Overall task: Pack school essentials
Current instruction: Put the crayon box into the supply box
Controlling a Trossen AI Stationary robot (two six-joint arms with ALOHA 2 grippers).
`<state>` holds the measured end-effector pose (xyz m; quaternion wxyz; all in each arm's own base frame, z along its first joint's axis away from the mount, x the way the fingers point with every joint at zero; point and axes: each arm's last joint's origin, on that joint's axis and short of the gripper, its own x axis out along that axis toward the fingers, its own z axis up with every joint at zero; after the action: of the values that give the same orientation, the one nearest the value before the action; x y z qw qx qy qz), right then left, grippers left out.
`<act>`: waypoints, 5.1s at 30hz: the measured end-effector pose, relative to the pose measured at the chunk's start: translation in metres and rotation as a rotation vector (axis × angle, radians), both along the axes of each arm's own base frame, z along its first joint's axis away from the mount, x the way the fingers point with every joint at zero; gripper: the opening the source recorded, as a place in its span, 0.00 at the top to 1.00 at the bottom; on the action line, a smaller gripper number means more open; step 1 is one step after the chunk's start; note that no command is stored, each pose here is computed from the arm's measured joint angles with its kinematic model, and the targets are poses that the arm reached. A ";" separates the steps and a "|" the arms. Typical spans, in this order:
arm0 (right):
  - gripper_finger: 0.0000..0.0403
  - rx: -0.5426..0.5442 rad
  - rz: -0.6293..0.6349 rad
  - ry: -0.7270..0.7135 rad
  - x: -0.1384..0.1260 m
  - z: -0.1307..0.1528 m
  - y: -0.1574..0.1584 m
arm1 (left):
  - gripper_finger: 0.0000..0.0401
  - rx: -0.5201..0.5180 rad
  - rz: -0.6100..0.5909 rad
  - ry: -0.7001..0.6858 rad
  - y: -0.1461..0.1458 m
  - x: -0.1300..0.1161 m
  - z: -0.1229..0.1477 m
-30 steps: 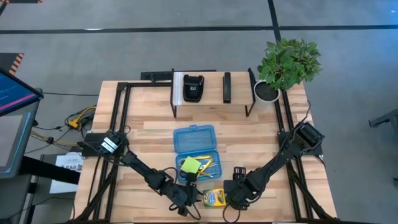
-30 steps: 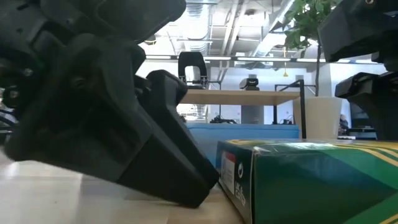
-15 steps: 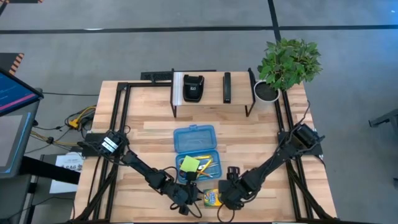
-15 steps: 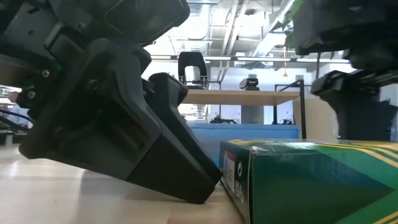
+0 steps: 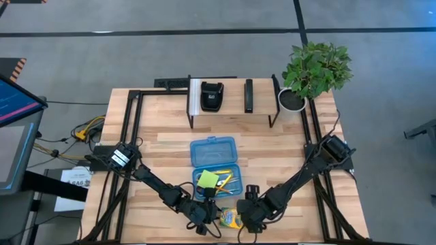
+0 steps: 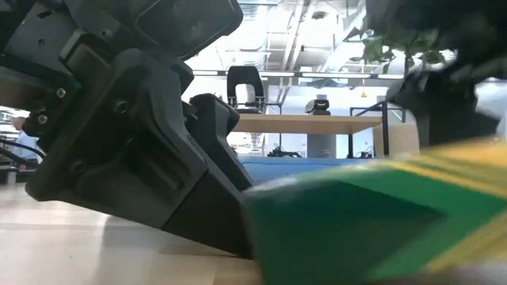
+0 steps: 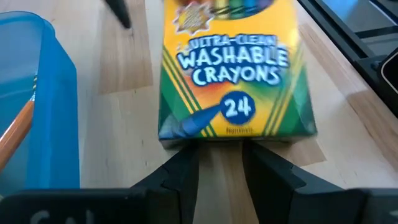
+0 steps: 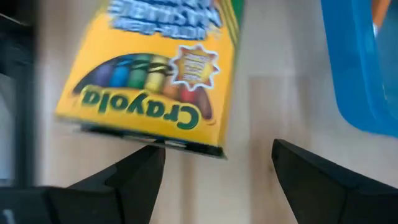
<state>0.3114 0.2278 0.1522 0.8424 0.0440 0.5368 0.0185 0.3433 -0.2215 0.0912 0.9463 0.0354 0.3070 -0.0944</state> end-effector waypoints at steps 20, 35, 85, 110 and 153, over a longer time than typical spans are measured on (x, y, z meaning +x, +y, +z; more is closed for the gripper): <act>0.21 -0.049 0.118 -0.164 0.022 0.037 0.009 | 0.72 0.003 0.002 0.007 0.000 0.000 -0.001; 0.21 -0.056 0.172 -0.266 0.034 0.043 0.006 | 0.72 0.002 0.004 0.009 0.001 0.000 -0.001; 0.21 -0.087 0.109 -0.239 0.047 0.045 -0.025 | 0.69 -0.016 -0.032 0.106 0.002 -0.006 0.002; 0.25 0.031 -0.154 -0.018 -0.028 0.072 0.002 | 0.69 -0.020 -0.055 0.068 0.002 -0.007 0.018; 0.25 0.105 -0.347 0.206 -0.056 -0.004 -0.010 | 0.69 -0.068 -0.055 0.035 0.036 0.018 0.022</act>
<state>0.2555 0.2181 0.1480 0.7701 0.1813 0.6028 -0.1035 0.3614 -0.1860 0.1130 0.9385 0.0099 0.3192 -0.1316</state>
